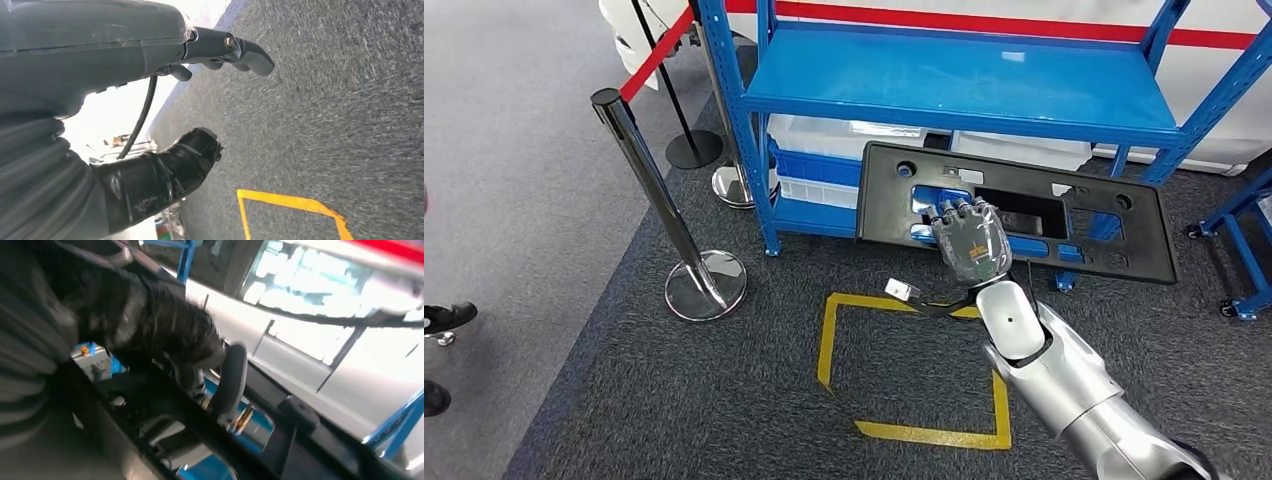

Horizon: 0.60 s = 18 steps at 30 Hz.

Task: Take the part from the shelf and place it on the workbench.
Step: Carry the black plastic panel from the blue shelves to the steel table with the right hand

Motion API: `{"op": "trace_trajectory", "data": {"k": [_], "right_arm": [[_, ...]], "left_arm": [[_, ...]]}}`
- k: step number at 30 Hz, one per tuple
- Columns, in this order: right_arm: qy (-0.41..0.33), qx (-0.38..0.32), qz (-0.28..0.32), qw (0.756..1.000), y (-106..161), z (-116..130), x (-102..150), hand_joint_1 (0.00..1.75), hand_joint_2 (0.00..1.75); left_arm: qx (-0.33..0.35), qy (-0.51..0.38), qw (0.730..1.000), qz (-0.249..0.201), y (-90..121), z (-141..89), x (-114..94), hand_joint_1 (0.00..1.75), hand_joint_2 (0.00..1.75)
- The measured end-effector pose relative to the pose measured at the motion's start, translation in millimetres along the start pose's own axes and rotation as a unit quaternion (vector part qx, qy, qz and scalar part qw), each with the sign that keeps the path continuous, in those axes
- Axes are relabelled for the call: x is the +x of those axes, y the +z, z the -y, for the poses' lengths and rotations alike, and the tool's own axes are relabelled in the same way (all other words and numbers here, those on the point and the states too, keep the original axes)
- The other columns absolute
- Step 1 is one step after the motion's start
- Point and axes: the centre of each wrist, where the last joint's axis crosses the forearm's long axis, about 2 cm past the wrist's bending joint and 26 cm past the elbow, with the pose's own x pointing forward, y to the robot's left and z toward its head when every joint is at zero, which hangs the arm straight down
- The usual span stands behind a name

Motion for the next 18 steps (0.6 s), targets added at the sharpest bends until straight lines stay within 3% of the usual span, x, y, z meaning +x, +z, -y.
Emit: {"op": "trace_trajectory", "data": {"k": [18], "right_arm": [[0.002, 0.009, -0.015, 1.0, 1.6, -2.0, -8.2, 1.75, 1.75]], "left_arm": [[0.004, 0.003, 1.0, 0.003, 1.6, -5.9, 2.8, 0.0, 1.75]]}}
